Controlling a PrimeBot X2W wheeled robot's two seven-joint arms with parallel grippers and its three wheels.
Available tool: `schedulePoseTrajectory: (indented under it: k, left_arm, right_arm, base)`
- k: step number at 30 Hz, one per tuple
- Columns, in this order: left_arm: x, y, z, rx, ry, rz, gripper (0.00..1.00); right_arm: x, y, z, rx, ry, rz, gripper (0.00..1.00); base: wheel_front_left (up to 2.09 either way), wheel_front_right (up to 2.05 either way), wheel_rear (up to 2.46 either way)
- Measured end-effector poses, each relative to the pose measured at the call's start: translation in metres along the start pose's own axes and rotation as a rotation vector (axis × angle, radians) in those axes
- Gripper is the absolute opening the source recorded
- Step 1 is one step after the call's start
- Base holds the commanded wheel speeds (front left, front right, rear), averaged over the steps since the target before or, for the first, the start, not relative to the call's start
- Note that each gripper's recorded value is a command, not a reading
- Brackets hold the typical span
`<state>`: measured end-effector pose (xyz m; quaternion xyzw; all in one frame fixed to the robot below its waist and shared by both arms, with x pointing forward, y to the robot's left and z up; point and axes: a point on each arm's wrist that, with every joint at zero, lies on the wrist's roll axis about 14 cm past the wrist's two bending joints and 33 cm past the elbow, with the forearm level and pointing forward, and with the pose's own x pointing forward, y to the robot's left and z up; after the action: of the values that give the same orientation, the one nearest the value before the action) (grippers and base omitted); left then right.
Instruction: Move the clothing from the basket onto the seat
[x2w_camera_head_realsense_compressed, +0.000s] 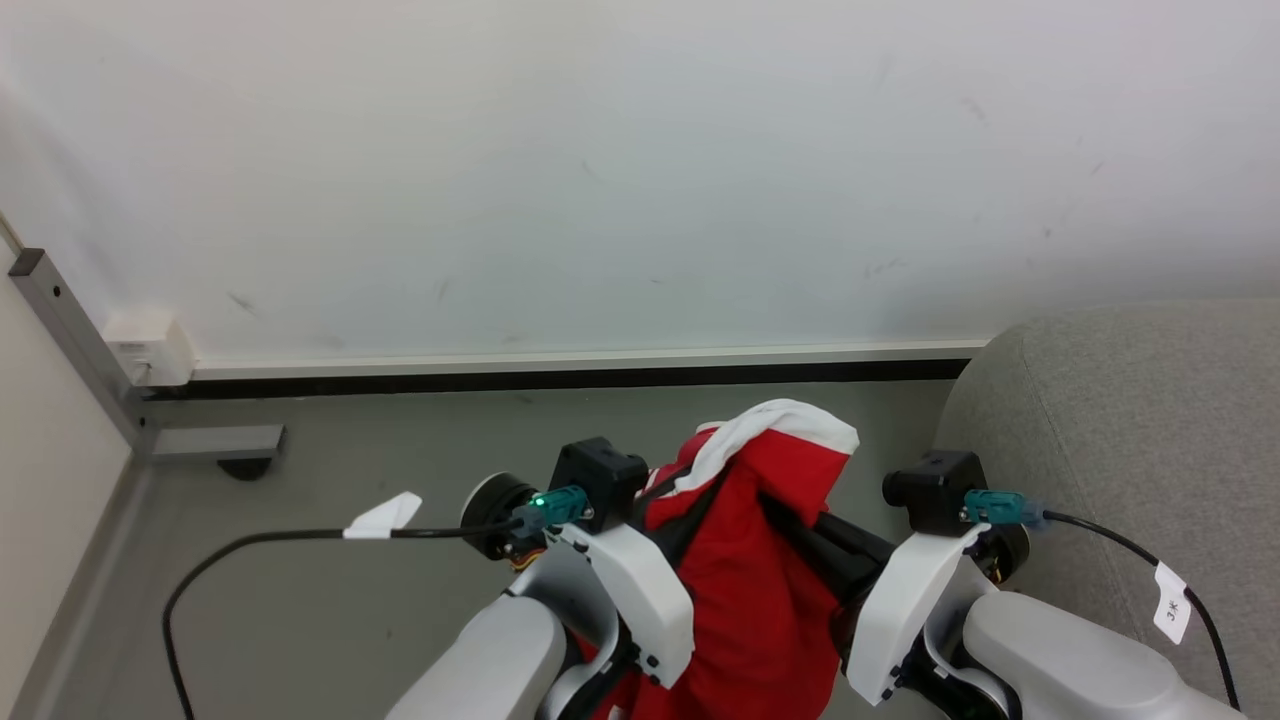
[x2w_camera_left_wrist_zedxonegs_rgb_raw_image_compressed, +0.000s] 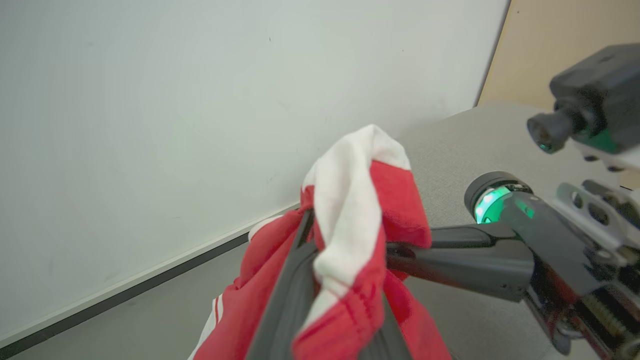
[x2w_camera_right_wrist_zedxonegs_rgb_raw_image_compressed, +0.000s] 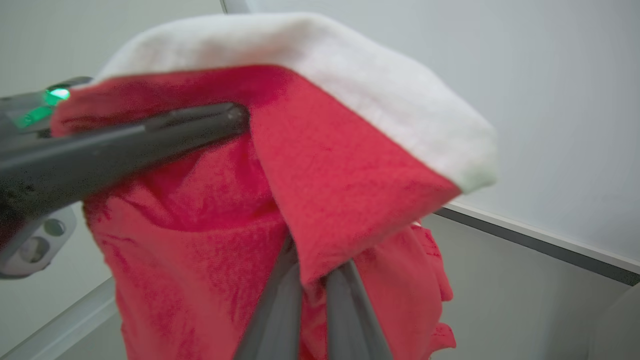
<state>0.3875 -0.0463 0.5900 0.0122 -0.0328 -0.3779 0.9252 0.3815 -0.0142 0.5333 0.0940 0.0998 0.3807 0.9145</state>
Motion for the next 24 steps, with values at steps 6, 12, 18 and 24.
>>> schedulePoseTrajectory:
  k: [6, 12, 18, 24]
  left_arm:
    - [0.0, 0.011, -0.015, -0.016, 0.027, 0.036, 0.0]
    - [-0.002, 0.021, -0.034, -0.04, 0.061, 0.071, 0.0]
    - [-0.003, 0.032, -0.046, -0.054, 0.068, 0.106, 0.04]
    - [-0.003, 0.043, -0.052, -0.063, 0.063, 0.148, 1.0]
  right_arm:
    - [0.006, -0.001, -0.001, -0.017, -0.017, 0.001, 0.0]
    - [0.016, -0.009, 0.006, -0.044, -0.037, -0.009, 0.0]
    - [0.027, -0.009, 0.0, -0.038, -0.028, -0.003, 0.0]
    - [0.034, -0.007, 0.003, -0.031, -0.042, 0.005, 0.0]
  base:
    - [0.0, 0.0, 0.0]
    - [0.0, 0.0, 0.0]
    - [0.0, 0.0, 0.0]
    - [0.0, 0.0, 0.0]
